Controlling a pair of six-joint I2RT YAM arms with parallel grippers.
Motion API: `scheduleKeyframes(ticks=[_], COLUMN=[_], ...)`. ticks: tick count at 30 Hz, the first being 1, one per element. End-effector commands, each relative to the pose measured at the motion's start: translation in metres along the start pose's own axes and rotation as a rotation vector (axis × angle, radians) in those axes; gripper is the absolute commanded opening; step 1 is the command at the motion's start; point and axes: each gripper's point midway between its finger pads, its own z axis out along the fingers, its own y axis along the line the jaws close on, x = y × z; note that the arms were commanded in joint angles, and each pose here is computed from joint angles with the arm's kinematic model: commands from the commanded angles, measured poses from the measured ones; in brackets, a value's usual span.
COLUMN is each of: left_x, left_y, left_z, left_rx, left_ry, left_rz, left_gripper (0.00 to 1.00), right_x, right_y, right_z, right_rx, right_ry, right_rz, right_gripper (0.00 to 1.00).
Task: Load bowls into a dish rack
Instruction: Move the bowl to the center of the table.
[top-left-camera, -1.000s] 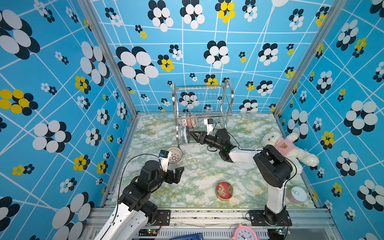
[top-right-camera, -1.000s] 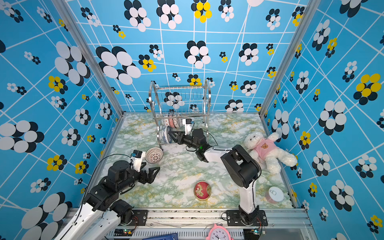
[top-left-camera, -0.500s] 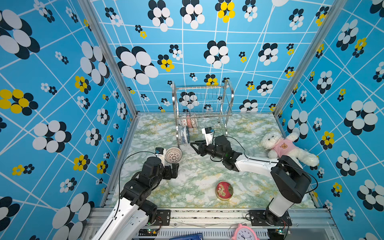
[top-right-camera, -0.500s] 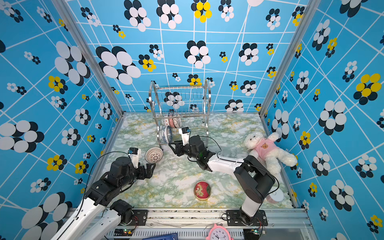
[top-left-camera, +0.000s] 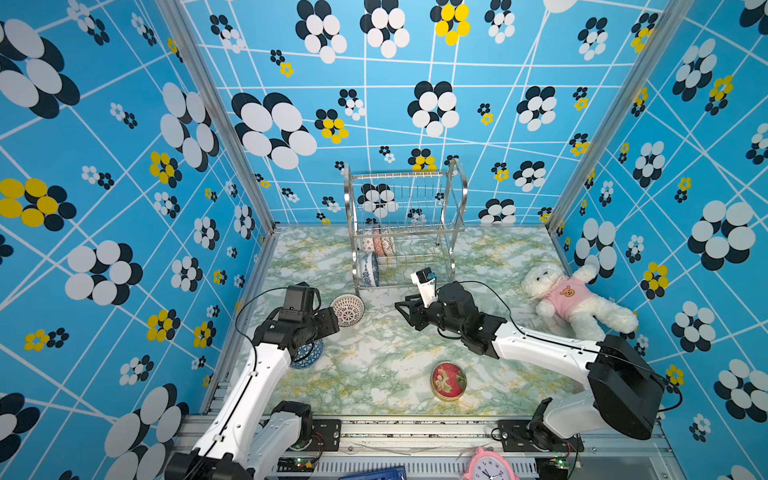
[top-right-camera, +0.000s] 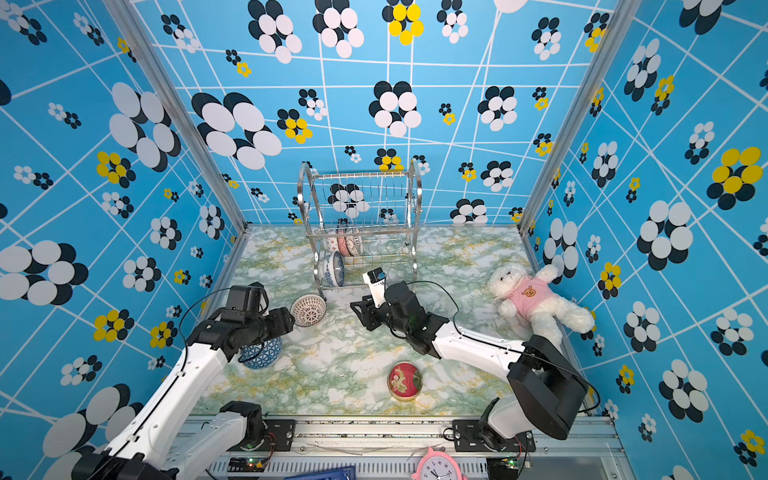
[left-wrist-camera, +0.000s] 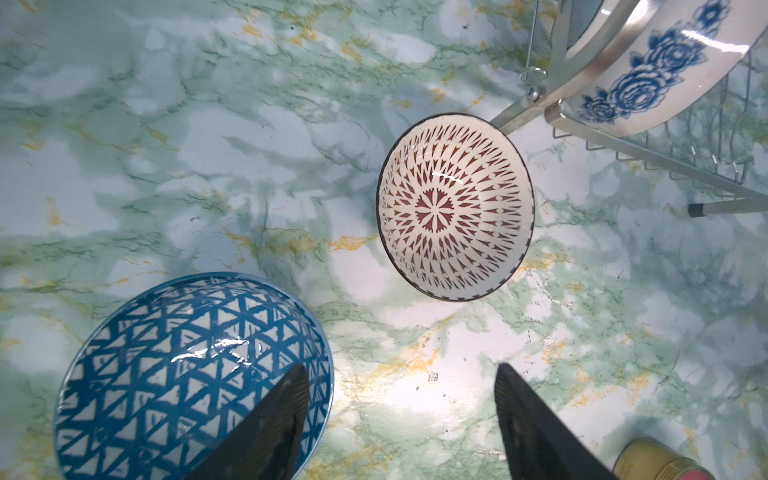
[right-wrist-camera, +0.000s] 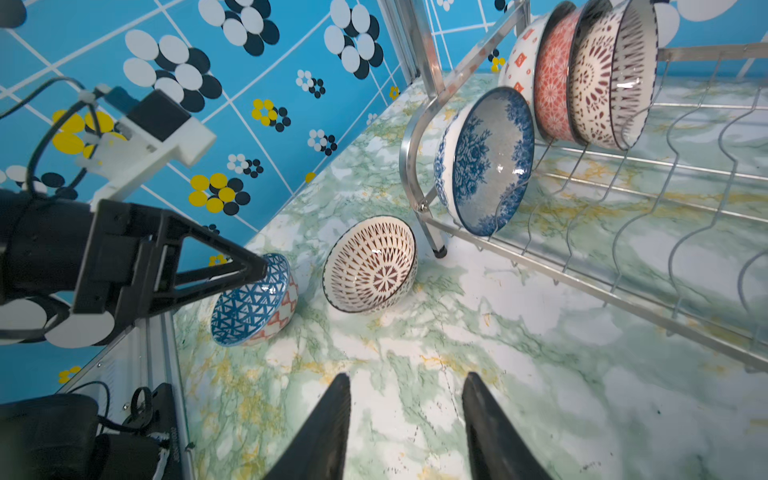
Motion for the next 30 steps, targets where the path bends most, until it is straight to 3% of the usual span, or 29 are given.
scheduleKeyframes(ticks=[1, 14, 30], left_x=[-0.012, -0.023, -0.013], left_y=[-0.006, 0.0, 0.009], left_z=[0.001, 0.048, 0.079], left_rx=[0.008, -0.079, -0.119], left_ry=[0.017, 0.157, 0.174], left_rz=[0.005, -0.03, -0.057], left_gripper=[0.67, 0.58, 0.44], right_x=[0.009, 0.012, 0.016], right_y=[0.0, 0.003, 0.002], right_z=[-0.008, -0.029, -0.03], right_rx=[0.002, -0.013, -0.017], right_ry=[0.024, 0.007, 0.009], right_rz=[-0.013, -0.015, -0.013], right_gripper=[0.46, 0.46, 0.46])
